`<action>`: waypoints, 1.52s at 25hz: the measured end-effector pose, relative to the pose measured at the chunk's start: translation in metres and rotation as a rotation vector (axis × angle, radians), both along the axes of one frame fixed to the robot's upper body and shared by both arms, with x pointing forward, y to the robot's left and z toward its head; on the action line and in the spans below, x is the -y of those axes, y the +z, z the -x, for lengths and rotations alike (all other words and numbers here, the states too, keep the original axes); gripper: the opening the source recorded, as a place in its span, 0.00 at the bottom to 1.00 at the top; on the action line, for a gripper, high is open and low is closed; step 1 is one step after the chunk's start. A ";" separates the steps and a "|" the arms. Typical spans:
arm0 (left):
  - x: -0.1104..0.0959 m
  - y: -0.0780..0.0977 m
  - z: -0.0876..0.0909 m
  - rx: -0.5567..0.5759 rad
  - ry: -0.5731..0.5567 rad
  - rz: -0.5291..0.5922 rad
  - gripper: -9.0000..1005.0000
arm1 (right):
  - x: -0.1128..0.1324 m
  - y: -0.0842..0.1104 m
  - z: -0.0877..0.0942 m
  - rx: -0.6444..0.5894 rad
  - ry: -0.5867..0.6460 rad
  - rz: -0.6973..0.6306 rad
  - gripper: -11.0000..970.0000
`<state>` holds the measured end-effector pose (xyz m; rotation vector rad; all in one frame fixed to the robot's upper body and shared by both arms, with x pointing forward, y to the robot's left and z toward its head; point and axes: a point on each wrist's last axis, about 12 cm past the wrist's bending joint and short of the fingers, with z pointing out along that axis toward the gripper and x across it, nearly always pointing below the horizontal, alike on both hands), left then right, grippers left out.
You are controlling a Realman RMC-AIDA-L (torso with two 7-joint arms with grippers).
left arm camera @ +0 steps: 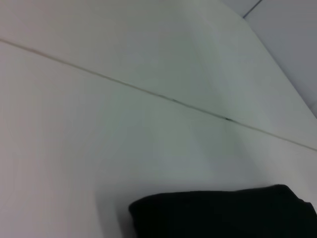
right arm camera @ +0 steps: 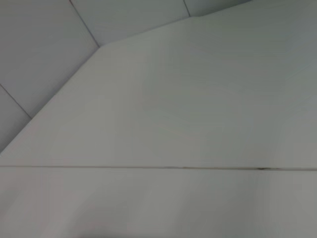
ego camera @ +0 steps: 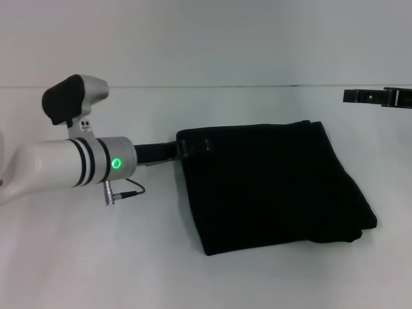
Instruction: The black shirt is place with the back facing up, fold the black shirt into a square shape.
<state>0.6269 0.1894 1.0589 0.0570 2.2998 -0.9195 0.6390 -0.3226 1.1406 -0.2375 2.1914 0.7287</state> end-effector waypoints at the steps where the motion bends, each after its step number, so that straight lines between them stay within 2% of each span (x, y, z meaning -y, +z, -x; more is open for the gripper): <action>1: 0.002 0.000 0.000 0.001 -0.007 -0.002 0.91 | 0.000 0.000 0.000 0.000 -0.001 0.002 0.95; 8: 0.010 0.003 -0.002 0.006 -0.034 -0.008 0.91 | 0.002 -0.001 0.001 0.000 -0.007 0.008 0.95; 19: 0.018 0.006 -0.004 0.027 -0.066 -0.035 0.72 | 0.004 -0.004 0.002 -0.006 -0.010 0.011 0.95; 24: 0.021 0.011 -0.008 0.041 -0.075 -0.038 0.48 | 0.004 -0.004 0.002 -0.001 -0.017 0.018 0.95; 35: 0.024 0.030 -0.024 0.089 -0.086 -0.053 0.05 | -0.001 -0.010 0.000 0.003 -0.008 0.034 0.95; 38: 0.026 0.036 -0.028 0.102 -0.092 -0.056 0.05 | -0.002 -0.011 0.000 0.004 -0.005 0.035 0.95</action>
